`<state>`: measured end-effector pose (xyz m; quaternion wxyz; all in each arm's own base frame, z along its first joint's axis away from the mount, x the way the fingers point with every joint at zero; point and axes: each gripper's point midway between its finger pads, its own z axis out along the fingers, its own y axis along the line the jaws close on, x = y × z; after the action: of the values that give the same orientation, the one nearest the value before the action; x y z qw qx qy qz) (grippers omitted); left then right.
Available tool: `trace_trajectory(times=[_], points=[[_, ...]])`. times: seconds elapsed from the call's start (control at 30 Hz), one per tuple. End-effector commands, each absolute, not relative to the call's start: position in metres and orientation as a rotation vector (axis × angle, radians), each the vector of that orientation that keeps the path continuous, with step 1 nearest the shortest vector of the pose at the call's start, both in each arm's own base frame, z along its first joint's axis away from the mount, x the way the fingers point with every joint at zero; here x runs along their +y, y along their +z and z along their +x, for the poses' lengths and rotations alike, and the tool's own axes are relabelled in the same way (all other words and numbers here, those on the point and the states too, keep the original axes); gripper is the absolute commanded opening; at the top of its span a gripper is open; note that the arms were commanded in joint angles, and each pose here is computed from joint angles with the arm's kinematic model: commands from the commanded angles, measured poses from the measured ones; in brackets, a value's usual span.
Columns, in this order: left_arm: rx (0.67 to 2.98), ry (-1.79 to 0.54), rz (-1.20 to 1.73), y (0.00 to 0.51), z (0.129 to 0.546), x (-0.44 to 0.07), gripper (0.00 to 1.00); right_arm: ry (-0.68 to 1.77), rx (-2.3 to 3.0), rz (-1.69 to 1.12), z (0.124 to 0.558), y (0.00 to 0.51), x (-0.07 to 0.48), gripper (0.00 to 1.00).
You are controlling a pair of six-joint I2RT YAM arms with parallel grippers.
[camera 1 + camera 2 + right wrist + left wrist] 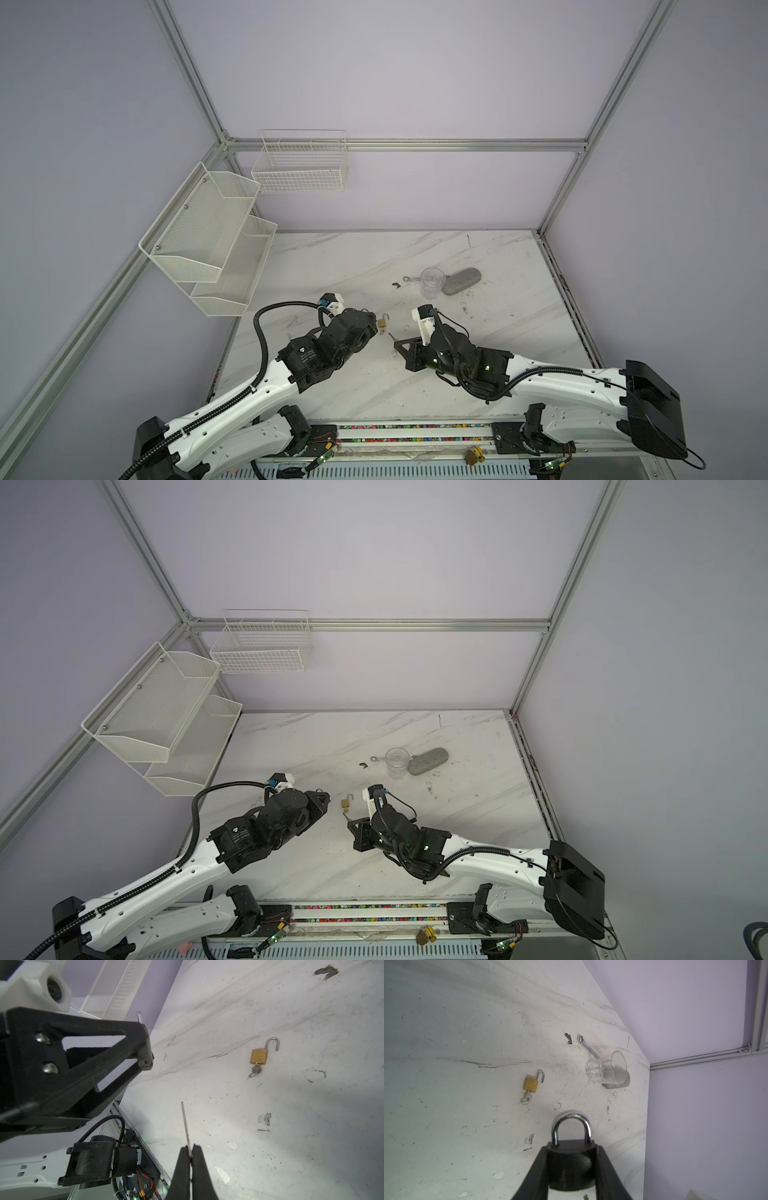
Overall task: Unlock with the key
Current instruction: 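Lift the padlock with the left gripper while the right gripper brings the key toward it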
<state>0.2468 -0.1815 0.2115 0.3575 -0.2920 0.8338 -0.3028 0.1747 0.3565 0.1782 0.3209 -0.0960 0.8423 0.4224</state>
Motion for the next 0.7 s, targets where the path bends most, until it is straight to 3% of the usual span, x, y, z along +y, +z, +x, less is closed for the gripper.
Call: trace_trajectory(times=[0.0,0.67], points=[[2.01,-0.882,-0.848,0.246,0.256,-0.183,0.0,1.15,2.08,-0.166,0.182,0.211,0.369,0.0],[2.006,-0.881,-0.855,0.243,0.253,-0.188,0.0,1.145,2.006,-0.134,0.192,0.219,0.389,0.0]])
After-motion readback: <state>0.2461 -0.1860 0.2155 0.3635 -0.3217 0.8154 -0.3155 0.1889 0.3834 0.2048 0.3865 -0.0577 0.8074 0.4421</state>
